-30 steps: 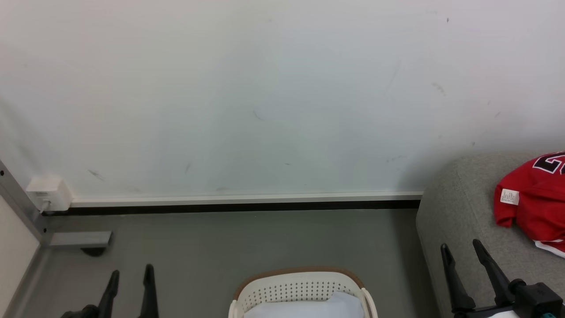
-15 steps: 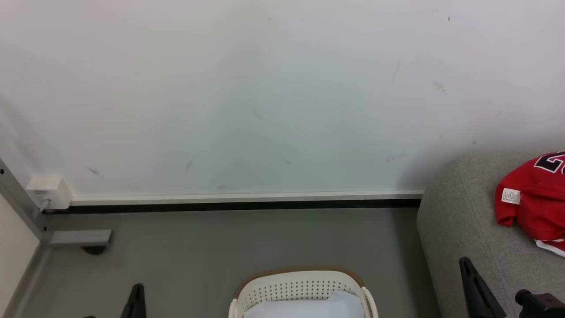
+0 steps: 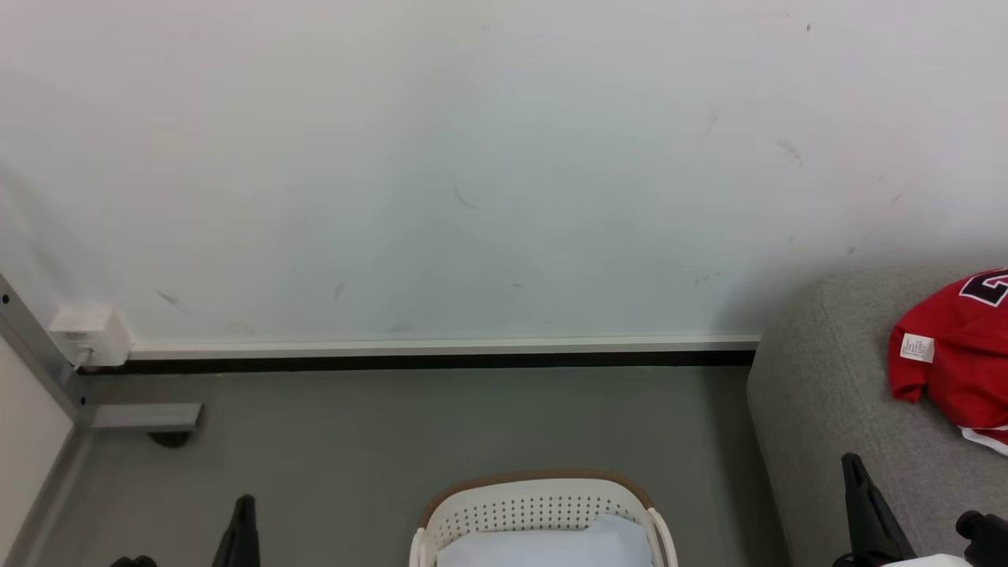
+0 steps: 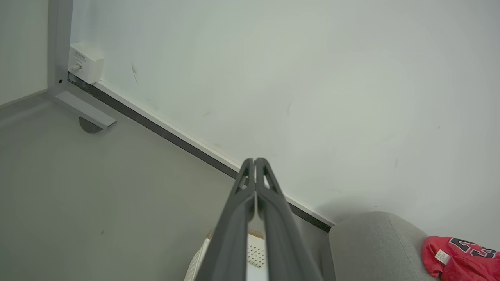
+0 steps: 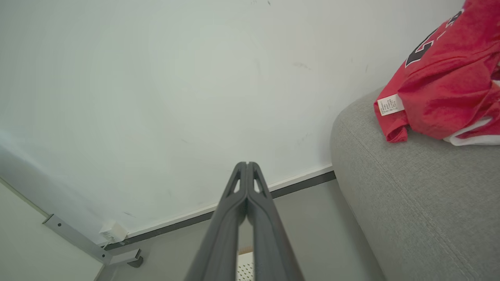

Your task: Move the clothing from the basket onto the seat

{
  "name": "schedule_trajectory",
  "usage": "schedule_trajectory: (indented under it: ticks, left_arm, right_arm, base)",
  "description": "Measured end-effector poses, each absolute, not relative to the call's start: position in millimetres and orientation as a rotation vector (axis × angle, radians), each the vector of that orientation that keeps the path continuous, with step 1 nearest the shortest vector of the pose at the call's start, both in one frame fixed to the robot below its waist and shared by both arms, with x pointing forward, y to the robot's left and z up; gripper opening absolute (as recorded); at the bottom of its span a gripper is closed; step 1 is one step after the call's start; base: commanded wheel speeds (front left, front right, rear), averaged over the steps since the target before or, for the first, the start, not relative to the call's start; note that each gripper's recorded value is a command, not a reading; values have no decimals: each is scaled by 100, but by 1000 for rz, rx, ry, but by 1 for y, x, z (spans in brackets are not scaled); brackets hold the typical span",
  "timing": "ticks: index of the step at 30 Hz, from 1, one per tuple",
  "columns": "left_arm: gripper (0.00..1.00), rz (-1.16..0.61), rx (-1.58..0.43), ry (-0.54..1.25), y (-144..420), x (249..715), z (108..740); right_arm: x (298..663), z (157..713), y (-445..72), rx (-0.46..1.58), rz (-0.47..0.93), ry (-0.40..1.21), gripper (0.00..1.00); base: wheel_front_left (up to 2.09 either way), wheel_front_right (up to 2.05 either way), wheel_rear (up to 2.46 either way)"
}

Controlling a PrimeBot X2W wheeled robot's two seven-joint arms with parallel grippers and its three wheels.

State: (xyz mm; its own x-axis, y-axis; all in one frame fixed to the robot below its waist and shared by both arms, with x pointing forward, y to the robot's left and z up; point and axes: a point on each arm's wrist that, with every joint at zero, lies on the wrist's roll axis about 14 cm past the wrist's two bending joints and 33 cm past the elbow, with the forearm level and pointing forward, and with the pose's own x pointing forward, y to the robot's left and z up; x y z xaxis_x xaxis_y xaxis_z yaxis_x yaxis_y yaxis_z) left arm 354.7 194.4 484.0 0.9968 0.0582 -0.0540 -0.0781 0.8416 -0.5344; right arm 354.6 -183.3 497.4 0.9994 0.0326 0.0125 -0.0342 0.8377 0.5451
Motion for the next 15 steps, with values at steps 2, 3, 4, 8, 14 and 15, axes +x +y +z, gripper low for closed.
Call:
schedule_trajectory:
  ticks: [2, 3, 4, 8, 14, 15]
  left_arm:
    - [0, 75, -600, 38, 195, 356, 484]
    - [0, 76, -616, 40, 195, 356, 484]
    - [0, 77, -628, 42, 195, 357, 484]
    - [0, 78, -689, 44, 195, 359, 485]
    - [0, 80, -766, 50, 196, 361, 485]
    - [0, 80, -777, 52, 196, 362, 485]
  right_arm:
    - [356, 497, -185, 604, 28, -2, 0]
    - [356, 497, -186, 620, 25, 2, 0]
    - [356, 497, -186, 635, 21, 2, 0]
    - [357, 496, -188, 689, 11, 11, 0]
    - [360, 497, -191, 771, -3, 12, 0]
    - [360, 497, -191, 784, -4, 14, 0]
  base:
    - [0, 0, 0]
    - [0, 0, 0]
    - [0, 0, 0]
    - [0, 0, 0]
    - [0, 0, 0]
    - [0, 0, 0]
